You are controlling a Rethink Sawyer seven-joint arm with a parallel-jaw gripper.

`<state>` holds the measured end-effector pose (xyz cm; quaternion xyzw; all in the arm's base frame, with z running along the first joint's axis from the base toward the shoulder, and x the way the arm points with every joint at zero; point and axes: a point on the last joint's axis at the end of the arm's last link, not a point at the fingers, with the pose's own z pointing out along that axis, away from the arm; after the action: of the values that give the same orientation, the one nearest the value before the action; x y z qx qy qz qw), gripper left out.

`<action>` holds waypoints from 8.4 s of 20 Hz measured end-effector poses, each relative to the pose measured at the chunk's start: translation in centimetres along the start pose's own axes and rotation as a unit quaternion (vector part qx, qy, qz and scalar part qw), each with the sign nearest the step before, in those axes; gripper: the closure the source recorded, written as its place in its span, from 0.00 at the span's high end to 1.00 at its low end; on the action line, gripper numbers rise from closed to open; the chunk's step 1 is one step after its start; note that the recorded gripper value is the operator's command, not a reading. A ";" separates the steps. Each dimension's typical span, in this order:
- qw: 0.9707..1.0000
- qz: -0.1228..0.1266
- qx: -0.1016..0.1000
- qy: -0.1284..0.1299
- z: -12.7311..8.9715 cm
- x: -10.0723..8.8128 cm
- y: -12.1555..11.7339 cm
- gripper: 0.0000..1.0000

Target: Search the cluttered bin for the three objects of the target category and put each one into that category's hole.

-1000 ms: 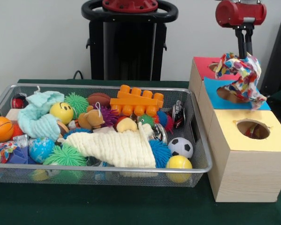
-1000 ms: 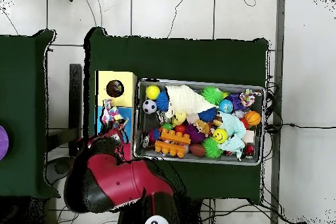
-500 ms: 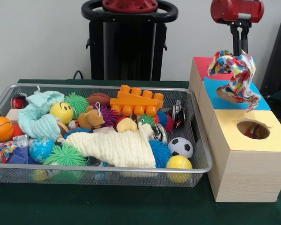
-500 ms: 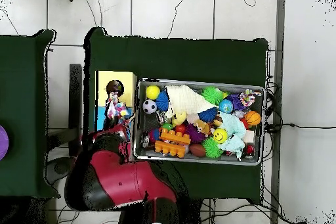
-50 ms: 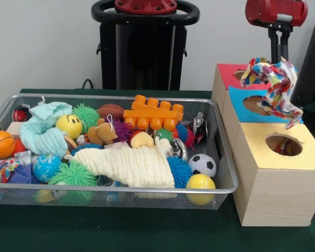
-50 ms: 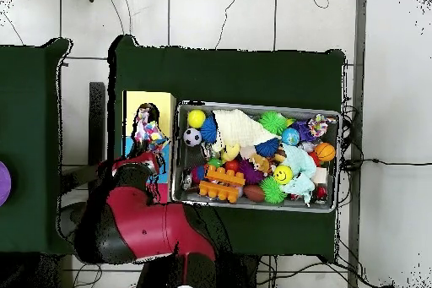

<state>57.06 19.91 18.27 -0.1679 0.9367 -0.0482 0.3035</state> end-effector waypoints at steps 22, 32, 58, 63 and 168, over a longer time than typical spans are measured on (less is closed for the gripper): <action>1.000 -0.015 0.021 0.017 5.5 3.3 -0.2 0.00; 0.998 -0.026 0.021 0.047 8.1 5.7 0.4 0.00; 0.999 0.006 0.022 0.036 9.0 3.4 2.0 0.00; 0.999 0.016 0.023 0.026 9.1 2.0 2.6 0.00; 0.994 0.058 -0.007 0.093 18.1 0.5 1.0 0.00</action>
<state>67.01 20.86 3.11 -0.1103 0.9692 -0.0388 0.2165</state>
